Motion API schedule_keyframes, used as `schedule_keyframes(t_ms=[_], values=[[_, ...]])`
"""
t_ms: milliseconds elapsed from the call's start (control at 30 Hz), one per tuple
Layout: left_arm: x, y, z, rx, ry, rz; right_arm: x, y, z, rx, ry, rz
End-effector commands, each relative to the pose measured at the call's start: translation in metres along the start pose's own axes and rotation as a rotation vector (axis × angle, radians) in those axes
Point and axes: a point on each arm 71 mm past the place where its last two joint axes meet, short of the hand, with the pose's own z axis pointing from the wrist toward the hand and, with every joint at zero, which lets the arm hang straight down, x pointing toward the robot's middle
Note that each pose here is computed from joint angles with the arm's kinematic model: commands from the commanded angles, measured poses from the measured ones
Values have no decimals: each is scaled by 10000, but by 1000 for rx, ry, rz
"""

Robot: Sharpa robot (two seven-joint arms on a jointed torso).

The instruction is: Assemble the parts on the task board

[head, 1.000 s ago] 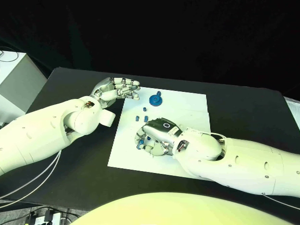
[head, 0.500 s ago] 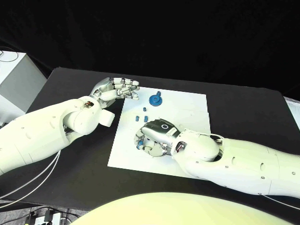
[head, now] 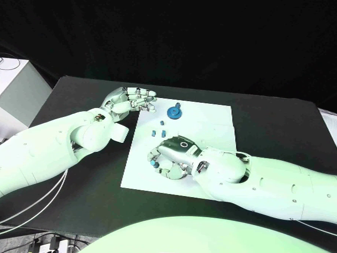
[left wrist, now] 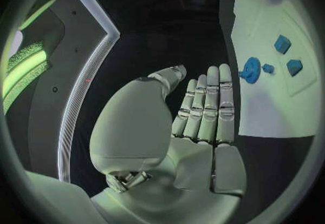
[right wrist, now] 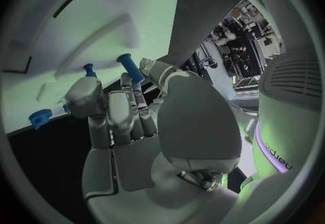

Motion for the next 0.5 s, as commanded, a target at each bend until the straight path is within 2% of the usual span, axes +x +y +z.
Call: schedule_keyframes(t_ms=[33, 500], values=[[22, -10, 2, 9, 18, -2, -5, 19, -10, -35, -6, 12], [14, -7, -2, 5, 18, -1, -34, -29, -37, -5, -46, 15]])
